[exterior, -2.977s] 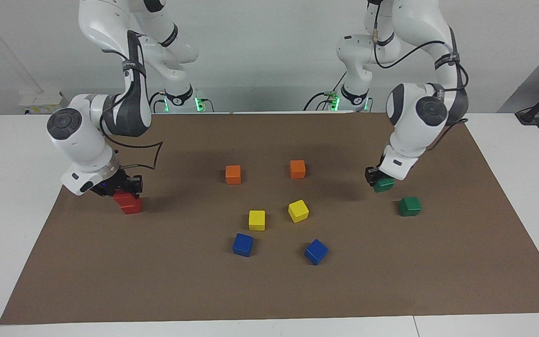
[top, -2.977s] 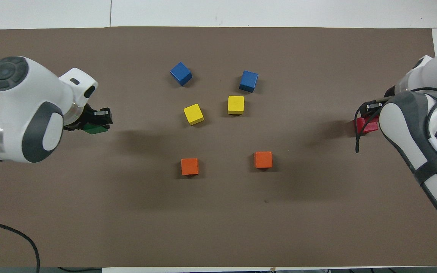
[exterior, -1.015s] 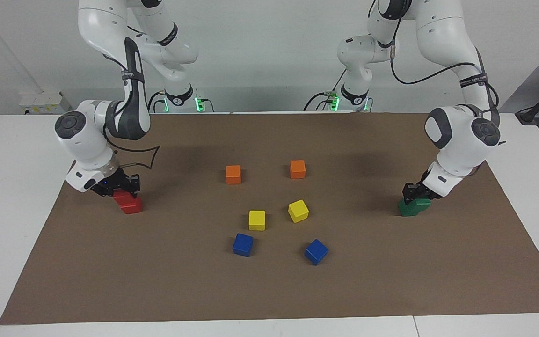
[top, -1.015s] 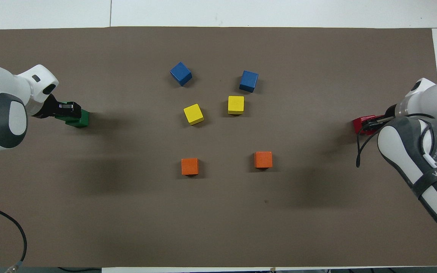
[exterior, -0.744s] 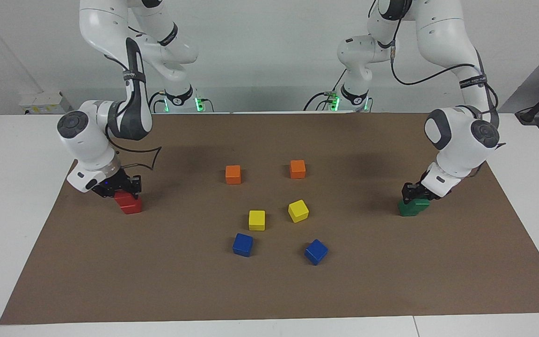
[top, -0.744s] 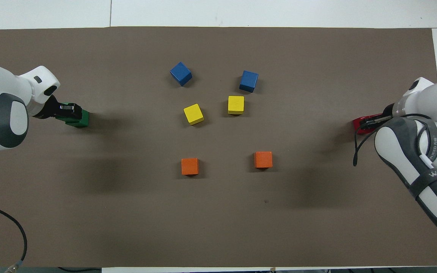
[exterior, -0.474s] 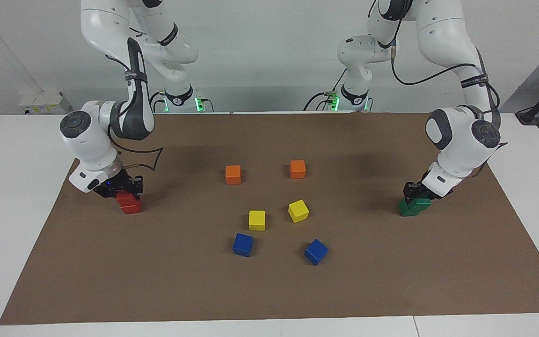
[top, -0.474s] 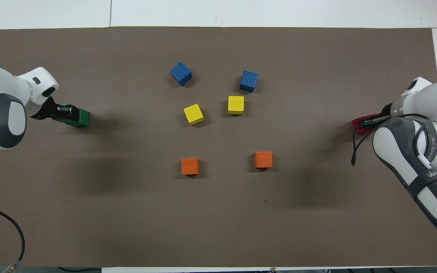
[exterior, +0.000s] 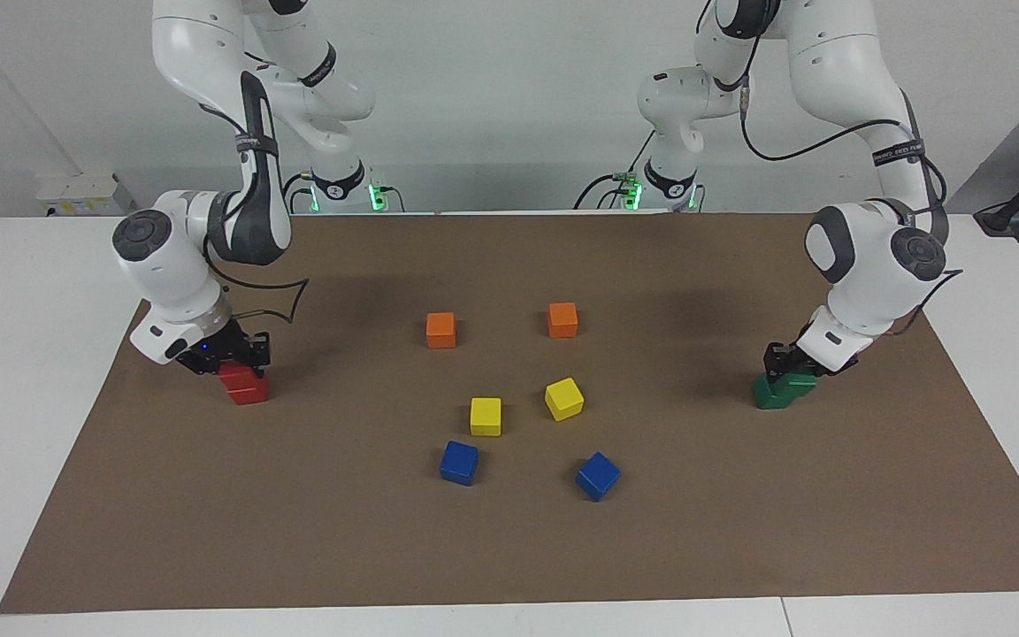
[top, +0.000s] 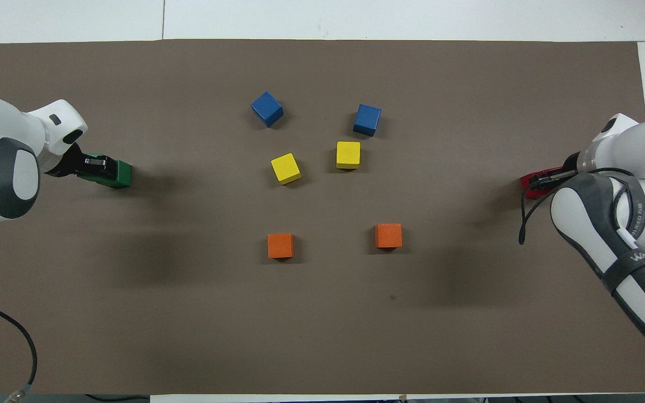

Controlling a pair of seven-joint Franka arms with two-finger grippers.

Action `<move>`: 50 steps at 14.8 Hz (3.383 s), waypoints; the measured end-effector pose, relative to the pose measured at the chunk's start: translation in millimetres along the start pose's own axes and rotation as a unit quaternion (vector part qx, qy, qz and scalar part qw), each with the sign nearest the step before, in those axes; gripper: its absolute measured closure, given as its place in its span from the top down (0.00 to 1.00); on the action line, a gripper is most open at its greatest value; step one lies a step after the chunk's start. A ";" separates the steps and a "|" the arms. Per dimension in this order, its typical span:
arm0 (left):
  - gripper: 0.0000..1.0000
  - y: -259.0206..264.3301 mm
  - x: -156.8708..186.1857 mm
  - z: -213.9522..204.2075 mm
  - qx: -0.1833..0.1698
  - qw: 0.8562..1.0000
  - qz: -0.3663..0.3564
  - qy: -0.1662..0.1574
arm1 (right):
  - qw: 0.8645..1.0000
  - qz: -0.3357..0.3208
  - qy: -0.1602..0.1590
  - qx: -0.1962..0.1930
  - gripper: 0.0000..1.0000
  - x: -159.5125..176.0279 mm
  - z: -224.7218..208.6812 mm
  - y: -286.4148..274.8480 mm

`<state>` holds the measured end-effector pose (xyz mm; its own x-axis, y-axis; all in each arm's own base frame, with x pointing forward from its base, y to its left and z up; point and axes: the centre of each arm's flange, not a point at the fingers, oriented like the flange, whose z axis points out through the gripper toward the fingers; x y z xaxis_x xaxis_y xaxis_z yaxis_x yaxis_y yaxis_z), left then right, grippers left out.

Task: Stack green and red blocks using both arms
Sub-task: 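Lower the held cubes onto the matching cubes with both grippers, then open both grippers and draw them back from the stacks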

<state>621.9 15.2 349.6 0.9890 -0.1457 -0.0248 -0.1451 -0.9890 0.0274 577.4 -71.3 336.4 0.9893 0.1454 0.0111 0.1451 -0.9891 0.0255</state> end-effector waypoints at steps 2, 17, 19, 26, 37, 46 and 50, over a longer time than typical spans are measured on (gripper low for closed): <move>0.55 1.0 0.2 0.0 0.000 1.000 0.001 0.000 | 1.000 0.001 0.000 0.000 0.55 -0.3 0.0 1.5; 0.77 4.6 0.9 1.2 0.000 1.000 0.007 0.000 | 1.000 0.000 0.001 0.000 0.91 0.6 1.3 0.3; 0.96 4.5 1.3 0.5 0.000 1.000 0.007 0.001 | 1.000 0.000 0.001 0.000 1.00 0.7 1.3 0.3; 1.00 2.1 3.0 -55.6 0.005 1.000 0.005 0.013 | 1.000 0.003 0.008 -0.002 1.00 3.8 -3.4 3.6; 1.00 17.5 -58.8 -185.3 0.009 0.998 -0.067 -0.012 | 0.999 0.004 0.036 -0.009 1.00 41.7 -78.3 7.8; 1.00 35.8 -59.1 -189.8 0.009 0.997 -0.068 -0.024 | 0.999 0.024 0.037 -0.007 1.00 43.0 -197.8 -22.2; 1.00 54.0 -58.6 -200.3 0.009 0.998 -0.056 -0.027 | 1.000 0.028 0.013 -0.004 1.00 13.5 -224.4 -28.1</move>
<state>561.8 -24.9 552.7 0.9961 -0.0348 -0.0808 -0.0347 -0.9994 0.0026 583.5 -36.2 560.1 0.9951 0.0914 0.0386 0.0902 -0.9954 0.0331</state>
